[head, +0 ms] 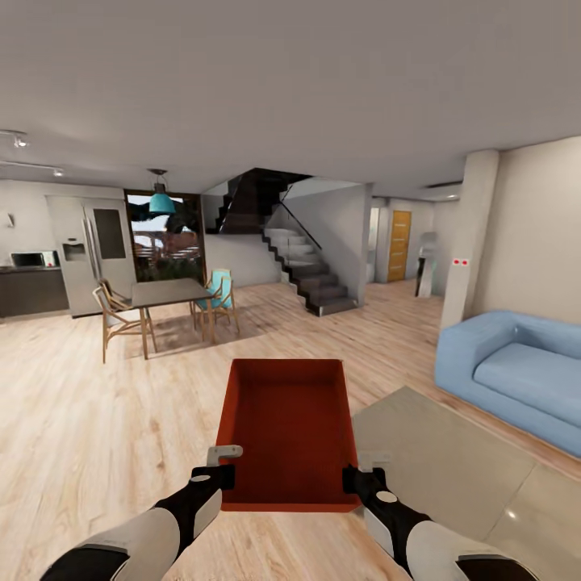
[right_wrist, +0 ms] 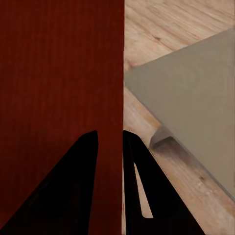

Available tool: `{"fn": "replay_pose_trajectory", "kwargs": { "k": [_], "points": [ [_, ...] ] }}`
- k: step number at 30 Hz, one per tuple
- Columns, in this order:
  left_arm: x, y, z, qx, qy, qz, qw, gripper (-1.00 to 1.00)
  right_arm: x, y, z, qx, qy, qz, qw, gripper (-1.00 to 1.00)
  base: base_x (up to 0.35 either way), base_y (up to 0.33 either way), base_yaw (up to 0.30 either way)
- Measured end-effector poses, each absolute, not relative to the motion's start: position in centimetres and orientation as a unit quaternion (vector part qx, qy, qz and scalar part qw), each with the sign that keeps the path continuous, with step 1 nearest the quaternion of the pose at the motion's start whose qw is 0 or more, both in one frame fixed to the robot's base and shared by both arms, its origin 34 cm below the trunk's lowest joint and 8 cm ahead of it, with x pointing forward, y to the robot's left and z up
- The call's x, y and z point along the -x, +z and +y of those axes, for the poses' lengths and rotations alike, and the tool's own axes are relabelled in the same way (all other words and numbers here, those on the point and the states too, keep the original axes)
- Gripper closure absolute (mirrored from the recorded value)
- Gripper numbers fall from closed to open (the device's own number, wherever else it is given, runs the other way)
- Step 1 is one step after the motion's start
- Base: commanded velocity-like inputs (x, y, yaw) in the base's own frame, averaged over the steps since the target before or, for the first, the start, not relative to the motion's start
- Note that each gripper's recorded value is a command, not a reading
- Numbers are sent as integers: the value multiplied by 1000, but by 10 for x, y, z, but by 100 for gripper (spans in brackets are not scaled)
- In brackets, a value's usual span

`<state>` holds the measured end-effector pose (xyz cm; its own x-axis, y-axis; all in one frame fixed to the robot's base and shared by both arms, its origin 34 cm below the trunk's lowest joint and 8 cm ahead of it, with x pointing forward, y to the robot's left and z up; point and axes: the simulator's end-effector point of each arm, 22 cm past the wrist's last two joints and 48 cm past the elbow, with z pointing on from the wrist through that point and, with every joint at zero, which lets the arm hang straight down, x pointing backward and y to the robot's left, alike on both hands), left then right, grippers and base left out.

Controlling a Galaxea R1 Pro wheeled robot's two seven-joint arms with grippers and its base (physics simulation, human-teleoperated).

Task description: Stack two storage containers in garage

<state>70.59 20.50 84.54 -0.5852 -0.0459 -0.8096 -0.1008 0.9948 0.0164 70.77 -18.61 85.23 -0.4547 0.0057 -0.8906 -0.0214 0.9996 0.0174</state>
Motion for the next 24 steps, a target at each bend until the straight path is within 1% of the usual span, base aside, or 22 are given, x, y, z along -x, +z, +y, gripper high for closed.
{"fn": "replay_pose_trajectory", "kwargs": {
  "k": [24],
  "points": [
    [-706,846,205,41,30,890,454,100,-708,852,-186,5,13,853,522,100,0,0,300]
  ]
}}
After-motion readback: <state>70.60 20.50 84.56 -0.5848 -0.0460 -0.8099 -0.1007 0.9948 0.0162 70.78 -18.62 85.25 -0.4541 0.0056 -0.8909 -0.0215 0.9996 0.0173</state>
